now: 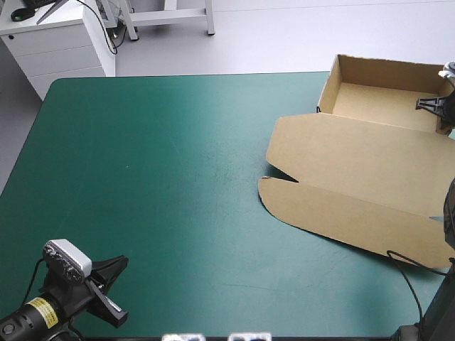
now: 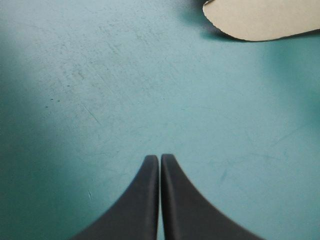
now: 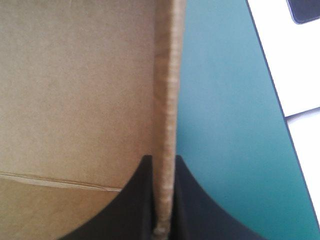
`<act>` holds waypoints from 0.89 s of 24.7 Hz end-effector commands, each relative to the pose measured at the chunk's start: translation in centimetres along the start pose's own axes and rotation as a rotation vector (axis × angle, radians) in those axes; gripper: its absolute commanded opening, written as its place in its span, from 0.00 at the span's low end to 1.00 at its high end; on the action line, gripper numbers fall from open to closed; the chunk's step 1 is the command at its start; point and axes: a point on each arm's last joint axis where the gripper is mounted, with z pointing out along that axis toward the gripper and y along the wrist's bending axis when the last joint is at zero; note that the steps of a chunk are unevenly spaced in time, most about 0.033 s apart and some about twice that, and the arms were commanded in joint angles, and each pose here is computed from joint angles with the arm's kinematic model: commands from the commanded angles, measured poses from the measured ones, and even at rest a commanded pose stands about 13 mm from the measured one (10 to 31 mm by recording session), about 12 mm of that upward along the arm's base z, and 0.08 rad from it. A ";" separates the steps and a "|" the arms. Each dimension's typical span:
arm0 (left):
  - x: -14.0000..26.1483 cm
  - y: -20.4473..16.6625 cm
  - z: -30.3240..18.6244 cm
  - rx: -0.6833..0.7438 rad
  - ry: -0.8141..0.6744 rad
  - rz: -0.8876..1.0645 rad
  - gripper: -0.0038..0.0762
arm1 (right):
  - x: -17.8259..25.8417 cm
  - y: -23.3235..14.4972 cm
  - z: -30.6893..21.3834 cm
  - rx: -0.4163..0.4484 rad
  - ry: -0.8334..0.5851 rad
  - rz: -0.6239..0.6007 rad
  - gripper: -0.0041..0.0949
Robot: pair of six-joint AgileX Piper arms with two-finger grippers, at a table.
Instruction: Fold the box
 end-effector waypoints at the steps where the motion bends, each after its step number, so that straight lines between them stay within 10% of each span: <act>1: -1.3 0.0 -0.4 0.007 -0.075 -0.006 0.04 | -0.6 -0.5 0.2 0.014 -0.028 -0.013 0.02; 13: -1.3 -0.1 -0.4 0.008 -0.077 -0.002 0.04 | -0.2 -0.9 4.3 0.002 0.057 -0.039 0.04; 22: -1.3 -0.1 -0.4 0.008 -0.077 -0.002 0.04 | -0.9 -0.6 2.4 -0.027 0.003 -0.026 0.44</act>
